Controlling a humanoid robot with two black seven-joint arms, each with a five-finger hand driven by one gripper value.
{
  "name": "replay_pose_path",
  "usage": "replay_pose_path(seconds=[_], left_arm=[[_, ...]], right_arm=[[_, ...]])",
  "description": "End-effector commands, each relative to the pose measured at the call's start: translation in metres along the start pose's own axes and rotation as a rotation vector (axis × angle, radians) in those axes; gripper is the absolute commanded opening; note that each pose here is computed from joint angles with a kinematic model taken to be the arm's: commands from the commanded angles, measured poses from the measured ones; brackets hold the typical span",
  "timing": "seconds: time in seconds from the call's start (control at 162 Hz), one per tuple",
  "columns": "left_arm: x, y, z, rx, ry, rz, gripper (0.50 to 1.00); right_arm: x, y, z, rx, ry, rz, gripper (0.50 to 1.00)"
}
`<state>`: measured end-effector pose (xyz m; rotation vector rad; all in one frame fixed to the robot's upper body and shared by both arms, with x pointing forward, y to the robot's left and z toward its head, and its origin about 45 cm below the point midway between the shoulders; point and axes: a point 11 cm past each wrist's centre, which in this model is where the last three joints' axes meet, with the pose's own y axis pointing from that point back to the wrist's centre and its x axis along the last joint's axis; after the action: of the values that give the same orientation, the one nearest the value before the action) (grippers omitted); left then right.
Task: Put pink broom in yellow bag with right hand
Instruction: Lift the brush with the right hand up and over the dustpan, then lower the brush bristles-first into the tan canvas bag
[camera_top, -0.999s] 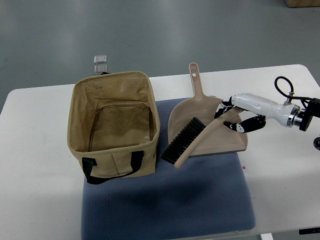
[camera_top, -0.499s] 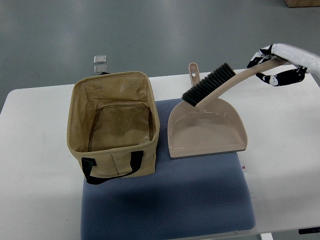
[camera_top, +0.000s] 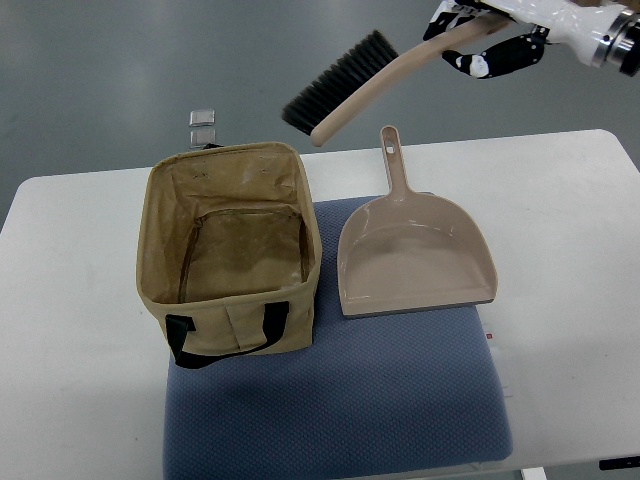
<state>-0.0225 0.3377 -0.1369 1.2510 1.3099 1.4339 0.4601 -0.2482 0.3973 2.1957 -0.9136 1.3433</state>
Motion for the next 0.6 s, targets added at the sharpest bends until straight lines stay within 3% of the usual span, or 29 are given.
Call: replay_pose_path(seconds=[0.0,0.247,0.592], left_arm=[[-0.001,0.000,0.000,0.000,0.000,-0.002,1.000],[0.000,0.000,0.000,0.000,0.000,0.000,1.000],[0.000,0.000,0.000,0.000,0.001,-0.001,1.000]], right_arm=[[-0.020,-0.032,-0.021,0.064,-0.018,-0.032,0.558],[-0.083,-0.084,-0.051,0.130,-0.006,-0.134,0.560],[-0.152,-0.099,-0.056,0.130,0.054,-0.269,0.576]])
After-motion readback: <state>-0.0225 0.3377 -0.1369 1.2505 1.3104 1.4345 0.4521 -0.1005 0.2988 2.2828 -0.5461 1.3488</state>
